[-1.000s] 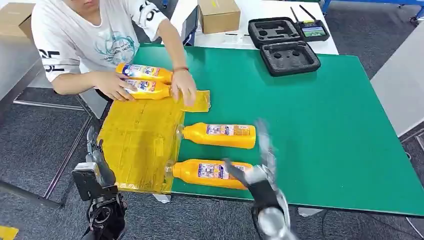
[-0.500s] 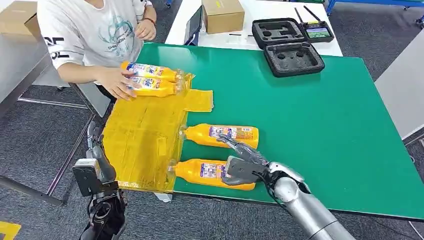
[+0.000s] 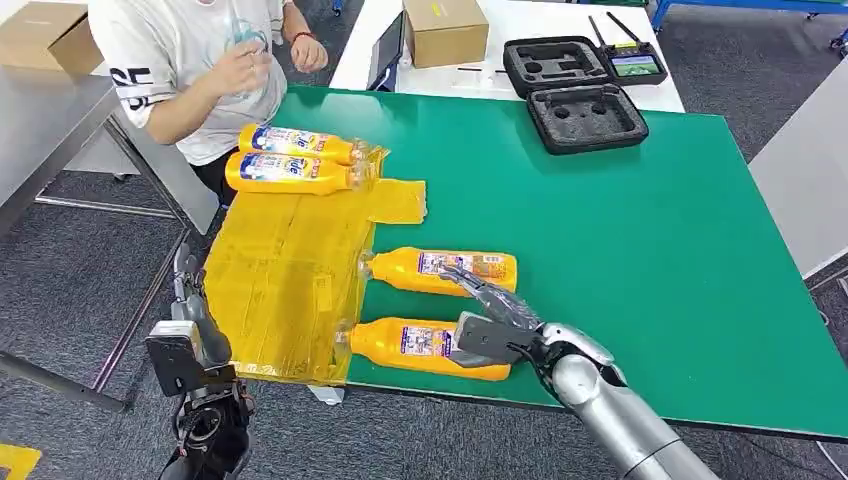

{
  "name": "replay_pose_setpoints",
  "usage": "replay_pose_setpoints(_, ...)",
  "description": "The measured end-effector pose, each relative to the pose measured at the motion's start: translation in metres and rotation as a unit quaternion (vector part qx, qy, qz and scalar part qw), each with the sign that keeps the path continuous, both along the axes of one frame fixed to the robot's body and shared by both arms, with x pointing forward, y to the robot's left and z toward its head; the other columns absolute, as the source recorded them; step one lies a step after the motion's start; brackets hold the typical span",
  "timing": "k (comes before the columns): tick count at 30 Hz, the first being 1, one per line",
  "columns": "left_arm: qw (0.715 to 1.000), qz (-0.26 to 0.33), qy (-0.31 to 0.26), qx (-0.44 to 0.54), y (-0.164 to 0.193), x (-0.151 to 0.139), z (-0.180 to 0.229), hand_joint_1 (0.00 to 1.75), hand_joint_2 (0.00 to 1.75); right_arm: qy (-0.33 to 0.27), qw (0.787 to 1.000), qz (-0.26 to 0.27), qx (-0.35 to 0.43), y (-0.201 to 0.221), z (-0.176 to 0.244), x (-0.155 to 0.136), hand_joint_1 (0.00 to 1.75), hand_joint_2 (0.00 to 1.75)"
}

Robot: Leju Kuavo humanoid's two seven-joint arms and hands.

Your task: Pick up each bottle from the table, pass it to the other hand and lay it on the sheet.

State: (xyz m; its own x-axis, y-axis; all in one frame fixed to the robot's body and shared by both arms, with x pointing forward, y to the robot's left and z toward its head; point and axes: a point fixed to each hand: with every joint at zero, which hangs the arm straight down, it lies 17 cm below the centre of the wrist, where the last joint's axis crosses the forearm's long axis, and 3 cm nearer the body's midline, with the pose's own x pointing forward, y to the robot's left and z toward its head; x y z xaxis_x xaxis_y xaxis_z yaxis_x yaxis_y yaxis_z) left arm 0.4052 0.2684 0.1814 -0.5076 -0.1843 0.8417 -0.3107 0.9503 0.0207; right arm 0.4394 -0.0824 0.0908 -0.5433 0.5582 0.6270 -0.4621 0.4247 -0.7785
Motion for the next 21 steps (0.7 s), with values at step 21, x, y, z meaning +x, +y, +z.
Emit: replay_pose_setpoints(21,1.0,-0.005,-0.002,0.001,0.0,-0.002,0.001,0.0,0.0,-0.064,0.998,0.013,-0.022,0.031,0.018,-0.03,0.0,1.75)
